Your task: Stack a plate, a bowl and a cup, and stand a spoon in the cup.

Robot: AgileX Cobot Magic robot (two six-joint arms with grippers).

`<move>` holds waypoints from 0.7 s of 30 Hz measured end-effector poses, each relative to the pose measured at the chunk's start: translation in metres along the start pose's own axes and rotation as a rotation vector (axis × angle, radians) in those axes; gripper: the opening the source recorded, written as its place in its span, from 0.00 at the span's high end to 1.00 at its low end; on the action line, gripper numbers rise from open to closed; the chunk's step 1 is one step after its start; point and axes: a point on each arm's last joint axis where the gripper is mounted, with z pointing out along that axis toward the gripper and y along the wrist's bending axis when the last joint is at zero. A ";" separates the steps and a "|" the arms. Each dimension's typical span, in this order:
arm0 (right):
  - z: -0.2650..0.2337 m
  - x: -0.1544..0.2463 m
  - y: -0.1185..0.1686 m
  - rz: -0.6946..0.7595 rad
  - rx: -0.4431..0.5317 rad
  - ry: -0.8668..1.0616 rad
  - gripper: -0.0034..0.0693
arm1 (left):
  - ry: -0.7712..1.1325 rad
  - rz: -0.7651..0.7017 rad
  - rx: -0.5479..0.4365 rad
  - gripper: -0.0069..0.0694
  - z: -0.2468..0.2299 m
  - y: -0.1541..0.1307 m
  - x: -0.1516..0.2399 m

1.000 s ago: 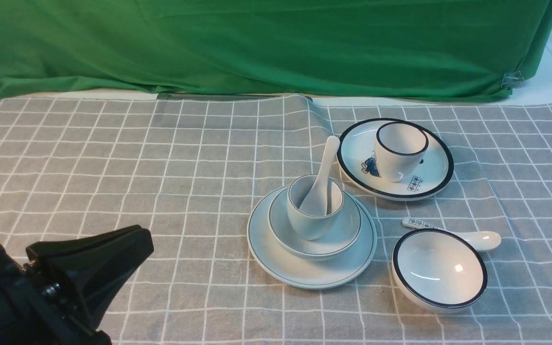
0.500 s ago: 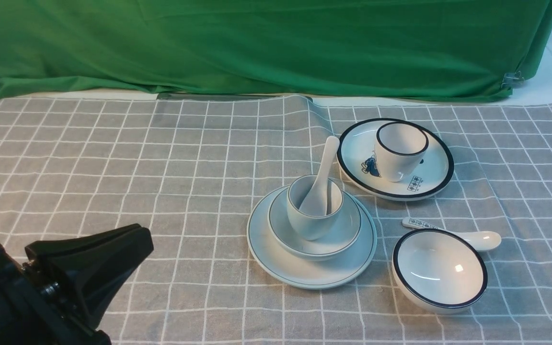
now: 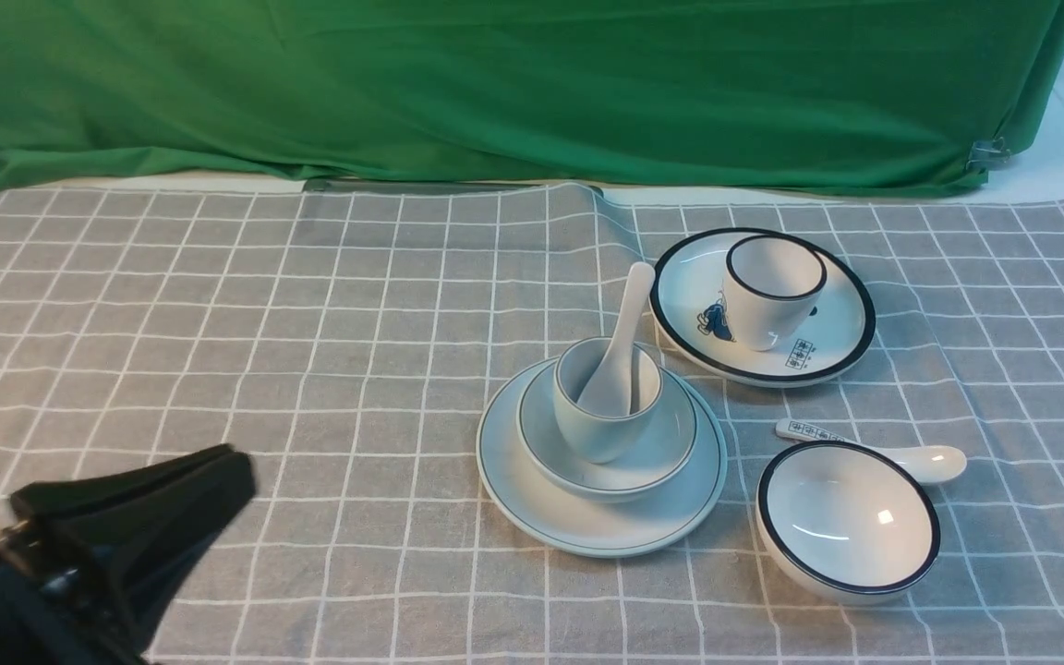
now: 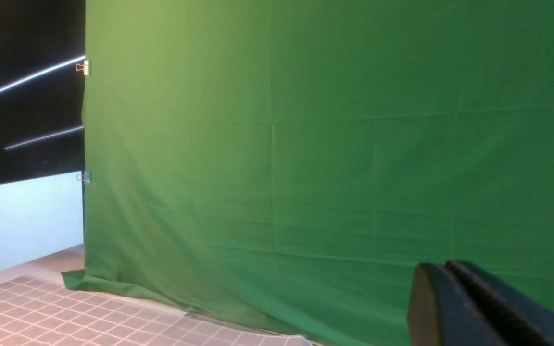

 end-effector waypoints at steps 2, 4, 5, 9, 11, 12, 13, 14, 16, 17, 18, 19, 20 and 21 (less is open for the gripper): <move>0.000 0.000 0.000 0.000 0.000 0.000 0.87 | -0.050 -0.008 -0.082 0.90 -0.010 0.010 0.014; 0.000 0.000 0.000 0.000 0.000 0.000 0.85 | -0.096 -0.017 -0.190 0.90 -0.021 0.022 0.036; 0.000 0.000 0.000 0.000 0.000 0.000 0.85 | -0.124 -0.025 -0.242 0.90 -0.028 0.026 0.046; 0.000 0.000 0.000 0.000 0.000 0.001 0.83 | -0.091 -0.043 -0.402 0.90 -0.042 0.035 0.068; 0.000 0.000 0.000 0.000 0.000 0.002 0.83 | -0.023 -0.050 -0.439 0.90 -0.045 0.036 0.077; 0.000 0.000 0.000 0.000 0.000 0.002 0.83 | 0.002 -0.050 -0.457 0.90 -0.046 0.036 0.080; 0.000 0.000 0.000 0.000 0.000 0.002 0.83 | 0.016 -0.045 -0.463 0.90 -0.046 0.036 0.081; 0.000 0.000 0.000 0.000 0.000 0.002 0.83 | 0.026 -0.039 -0.476 0.90 -0.047 0.037 0.083; 0.000 0.000 0.000 0.000 0.000 0.002 0.83 | 0.027 -0.010 -0.491 0.89 -0.049 0.037 0.083; 0.000 0.000 0.000 0.000 0.000 0.002 0.83 | 0.029 0.005 -0.496 0.90 -0.049 0.037 0.083; 0.000 0.000 0.000 0.000 0.000 0.002 0.82 | 0.029 0.014 -0.499 0.90 -0.049 0.037 0.083; 0.000 0.000 0.000 0.000 0.000 0.002 0.82 | 0.029 0.026 -0.504 0.90 -0.050 0.037 0.083; 0.000 0.000 0.000 0.000 0.000 0.002 0.82 | 0.030 0.032 -0.508 0.90 -0.050 0.037 0.083; 0.000 0.000 0.000 0.000 0.000 0.002 0.81 | 0.035 0.042 -0.507 0.90 -0.050 0.037 0.083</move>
